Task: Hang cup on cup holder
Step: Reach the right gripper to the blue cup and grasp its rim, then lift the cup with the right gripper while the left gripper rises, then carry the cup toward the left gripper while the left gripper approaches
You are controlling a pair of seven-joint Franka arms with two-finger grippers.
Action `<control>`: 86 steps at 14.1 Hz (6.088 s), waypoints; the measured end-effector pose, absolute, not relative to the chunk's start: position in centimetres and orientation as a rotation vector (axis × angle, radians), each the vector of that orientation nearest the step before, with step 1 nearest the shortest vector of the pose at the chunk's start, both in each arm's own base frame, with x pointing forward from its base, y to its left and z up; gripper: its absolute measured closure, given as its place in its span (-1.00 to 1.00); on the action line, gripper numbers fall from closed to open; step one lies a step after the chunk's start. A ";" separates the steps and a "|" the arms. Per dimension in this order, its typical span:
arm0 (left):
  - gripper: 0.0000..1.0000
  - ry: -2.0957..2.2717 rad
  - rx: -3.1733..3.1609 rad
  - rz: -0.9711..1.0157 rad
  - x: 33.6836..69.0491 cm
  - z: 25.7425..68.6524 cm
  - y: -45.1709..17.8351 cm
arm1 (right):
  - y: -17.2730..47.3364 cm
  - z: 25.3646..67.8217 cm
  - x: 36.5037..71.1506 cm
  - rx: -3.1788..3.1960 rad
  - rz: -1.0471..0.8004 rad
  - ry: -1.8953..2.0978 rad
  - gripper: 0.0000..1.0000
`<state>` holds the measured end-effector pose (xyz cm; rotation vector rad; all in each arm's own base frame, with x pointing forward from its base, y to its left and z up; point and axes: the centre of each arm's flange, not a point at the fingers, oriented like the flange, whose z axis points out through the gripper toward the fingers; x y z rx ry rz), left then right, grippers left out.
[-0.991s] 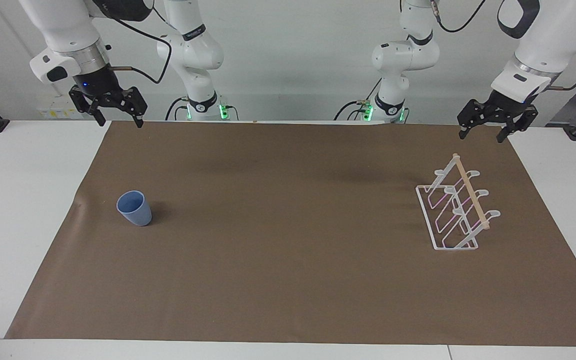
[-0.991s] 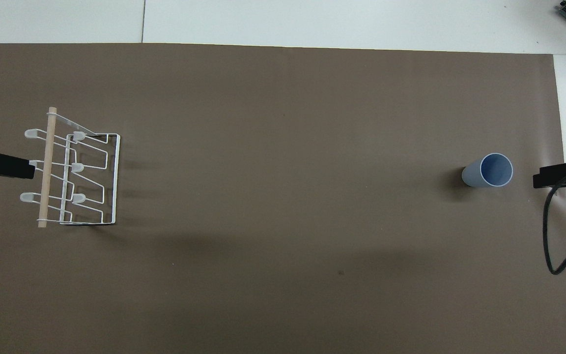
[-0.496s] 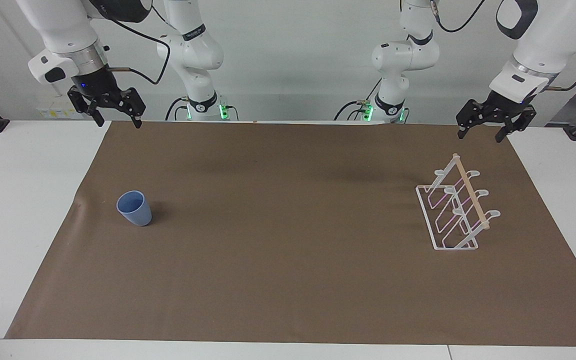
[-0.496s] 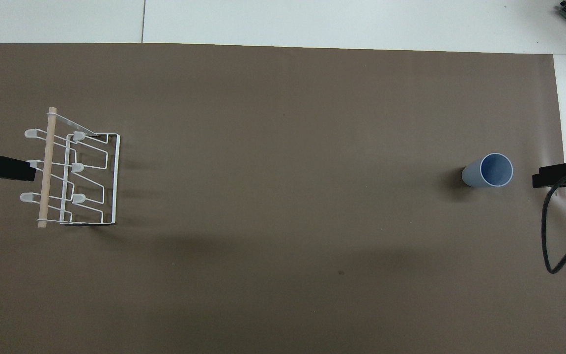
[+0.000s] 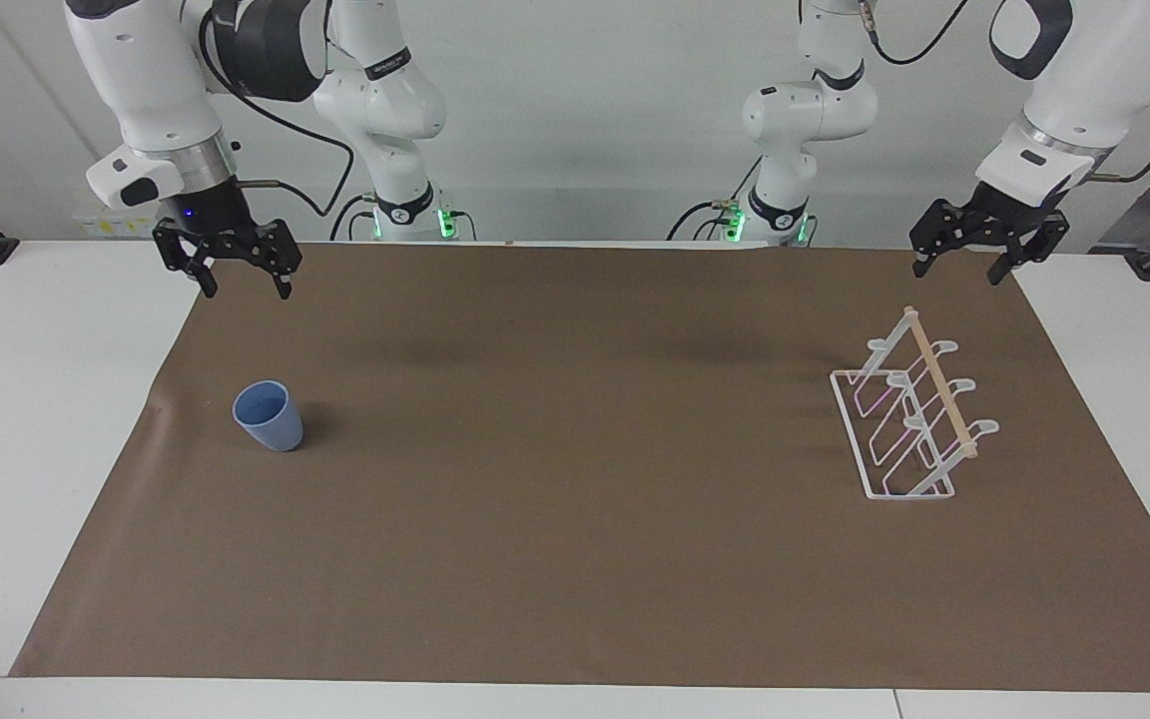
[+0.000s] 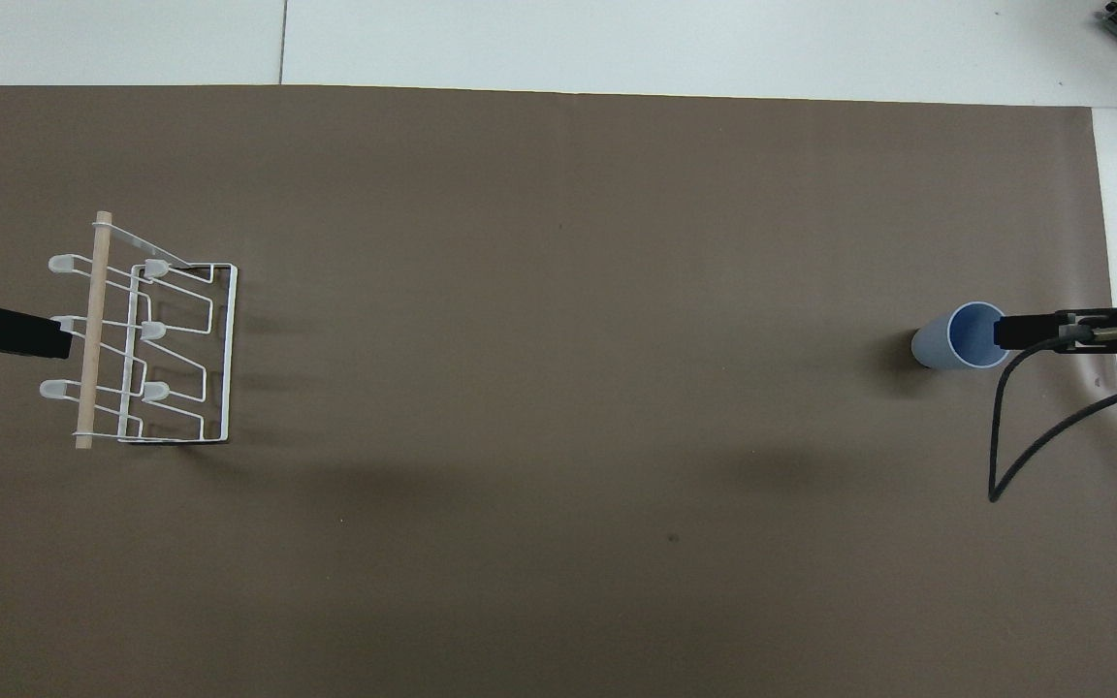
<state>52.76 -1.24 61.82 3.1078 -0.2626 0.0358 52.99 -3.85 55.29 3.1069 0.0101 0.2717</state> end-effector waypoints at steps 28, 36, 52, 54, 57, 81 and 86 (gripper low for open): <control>-1.00 -0.259 3.108 0.040 52.8 61.9 -1.1 | -6.2 37.6 56.7 3.125 0.236 0.224 -0.90; -1.00 -0.259 3.108 0.041 52.8 61.9 -1.1 | -6.1 36.6 56.2 3.126 0.228 0.225 -0.70; -1.00 -0.232 3.111 0.074 52.9 62.1 -1.2 | -6.9 35.1 55.5 3.124 0.244 0.199 0.90; -1.00 -0.124 3.115 0.075 52.9 62.1 -1.3 | -6.9 35.1 55.5 3.124 0.243 0.199 0.90; -1.00 0.037 3.114 0.081 53.0 62.2 -2.2 | -6.9 35.1 55.5 3.124 0.242 0.199 0.90; -1.00 1.309 2.176 -0.209 54.1 63.2 -7.3 | -6.5 53.7 54.8 3.114 -0.022 0.117 0.90; -1.00 1.351 2.158 -0.291 53.1 63.0 -9.7 | -5.5 53.6 54.9 3.210 0.002 0.189 0.90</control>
